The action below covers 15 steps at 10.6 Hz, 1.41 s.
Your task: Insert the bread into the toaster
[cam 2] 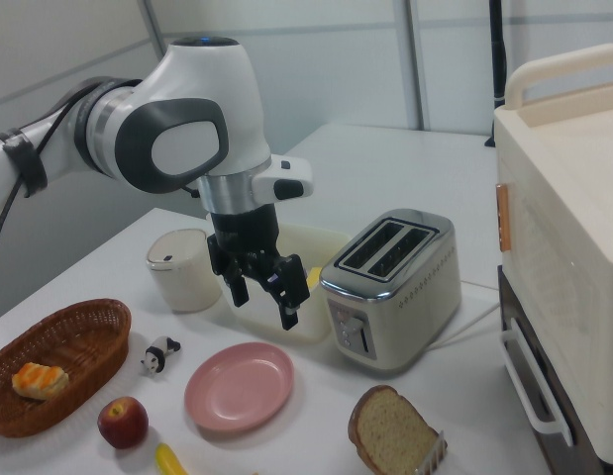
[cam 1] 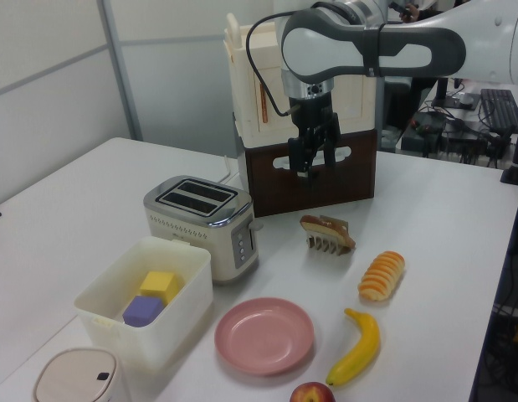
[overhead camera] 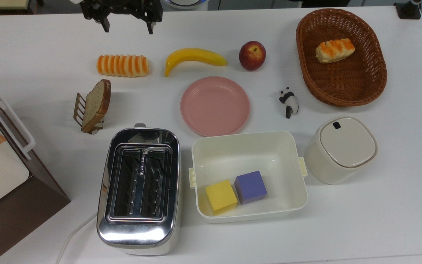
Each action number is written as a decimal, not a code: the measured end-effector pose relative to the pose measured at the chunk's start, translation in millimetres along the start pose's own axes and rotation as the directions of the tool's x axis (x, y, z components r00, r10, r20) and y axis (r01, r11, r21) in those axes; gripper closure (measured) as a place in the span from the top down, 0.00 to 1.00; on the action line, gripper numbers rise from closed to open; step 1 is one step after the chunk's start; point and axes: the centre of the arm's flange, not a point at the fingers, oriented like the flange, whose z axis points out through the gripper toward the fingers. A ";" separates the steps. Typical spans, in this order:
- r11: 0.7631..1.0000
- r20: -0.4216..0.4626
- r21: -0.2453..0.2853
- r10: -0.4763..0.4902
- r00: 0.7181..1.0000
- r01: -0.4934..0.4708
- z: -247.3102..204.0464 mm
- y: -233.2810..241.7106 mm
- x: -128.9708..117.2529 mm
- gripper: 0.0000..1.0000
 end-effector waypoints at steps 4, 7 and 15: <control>1.000 -0.035 -0.004 -0.002 0.999 0.002 -1.9 -0.5 4.7 1.00; 0.999 -0.059 -0.045 0.002 0.998 -0.004 -2.8 6.4 8.2 1.00; 0.960 -0.025 -0.275 -0.055 0.998 0.046 129.6 53.9 60.7 1.00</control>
